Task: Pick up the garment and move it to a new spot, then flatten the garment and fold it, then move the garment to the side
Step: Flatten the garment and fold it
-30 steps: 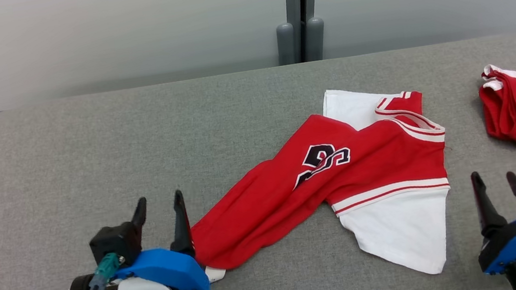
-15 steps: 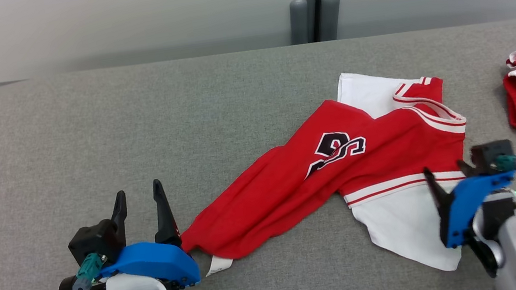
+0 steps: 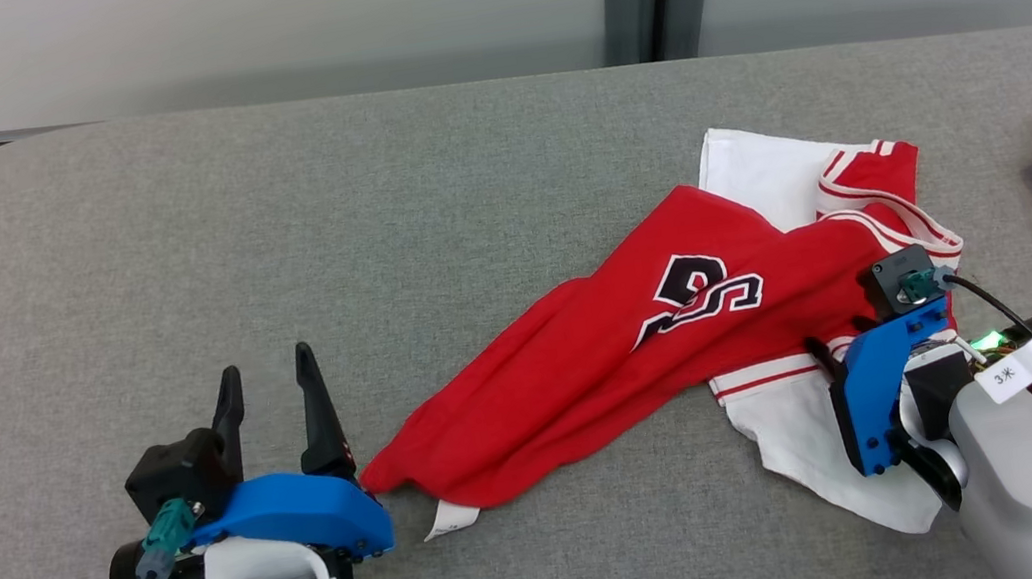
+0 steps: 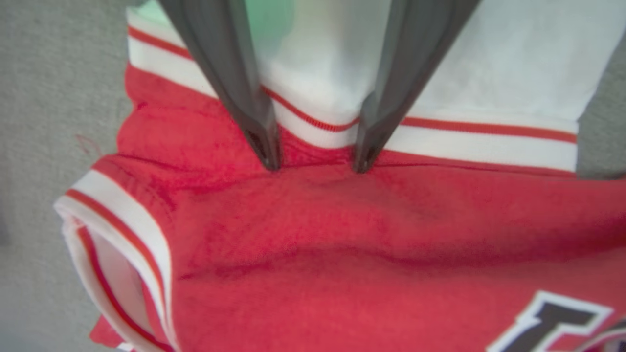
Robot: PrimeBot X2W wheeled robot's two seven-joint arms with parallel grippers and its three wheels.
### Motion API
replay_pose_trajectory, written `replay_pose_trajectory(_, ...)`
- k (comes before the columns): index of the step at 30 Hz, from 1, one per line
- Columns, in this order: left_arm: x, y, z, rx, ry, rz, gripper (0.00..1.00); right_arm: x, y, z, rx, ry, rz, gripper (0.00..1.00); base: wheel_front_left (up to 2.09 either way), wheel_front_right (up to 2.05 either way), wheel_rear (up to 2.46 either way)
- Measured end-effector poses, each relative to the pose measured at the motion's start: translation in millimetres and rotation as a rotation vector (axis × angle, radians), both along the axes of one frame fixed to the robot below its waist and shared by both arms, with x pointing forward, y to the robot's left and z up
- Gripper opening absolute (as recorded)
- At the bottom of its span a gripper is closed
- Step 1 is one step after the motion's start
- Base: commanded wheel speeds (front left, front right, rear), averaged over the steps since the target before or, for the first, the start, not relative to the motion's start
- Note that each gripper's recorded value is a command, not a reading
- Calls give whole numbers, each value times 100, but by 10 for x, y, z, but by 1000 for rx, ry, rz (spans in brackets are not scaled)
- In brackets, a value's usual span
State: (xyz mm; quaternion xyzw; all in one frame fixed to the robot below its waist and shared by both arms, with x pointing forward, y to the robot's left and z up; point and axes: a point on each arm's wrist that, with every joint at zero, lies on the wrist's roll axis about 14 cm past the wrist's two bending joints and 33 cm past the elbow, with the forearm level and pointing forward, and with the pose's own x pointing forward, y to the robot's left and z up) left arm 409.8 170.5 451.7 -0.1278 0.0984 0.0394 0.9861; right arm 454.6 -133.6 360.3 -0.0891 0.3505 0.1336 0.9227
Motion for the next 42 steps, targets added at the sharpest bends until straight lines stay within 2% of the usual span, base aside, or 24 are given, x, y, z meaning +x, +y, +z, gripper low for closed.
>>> replay_pose_trajectory(6, -6, -54, -43, -4, 8, -12, 100, 2, -202, 51, -20, -31, -31, 0, 0, 0, 0)
replay_pose_trajectory(17, -30, -261, -27, -15, 0, -73, 100, -211, -853, 156, 1, -108, -204, 0, 0, 0, 0)
replay_pose_trajectory(22, -66, -377, -78, -20, 26, -123, 100, -317, -961, 158, 28, -137, -264, 0, 0, 0, 0)
replay_pose_trajectory(23, -86, -424, -105, -19, 38, -143, 100, -329, -947, 165, 37, -146, -269, 10, 0, 0, 0)
replay_pose_trajectory(25, -115, -492, -138, -15, 53, -172, 100, -346, -926, 184, 54, -162, -281, 87, 0, 0, 0)
replay_pose_trajectory(26, -133, -534, -155, -12, 62, -191, 100, -348, -916, 203, 59, -173, -285, 100, 0, 0, 0)
replay_pose_trajectory(32, -140, -878, -186, 15, 102, -330, 100, -316, -874, 399, 103, -266, -313, 100, 0, 0, 0)
replay_pose_trajectory(36, -211, -1141, -369, 9, 191, -432, 100, -310, -891, 572, 125, -345, -335, 100, 0, 0, 0)
replay_pose_trajectory(42, -209, -1335, -594, 38, 278, -516, 100, -337, -935, 819, 144, -434, -361, 100, 0, 0, 0)
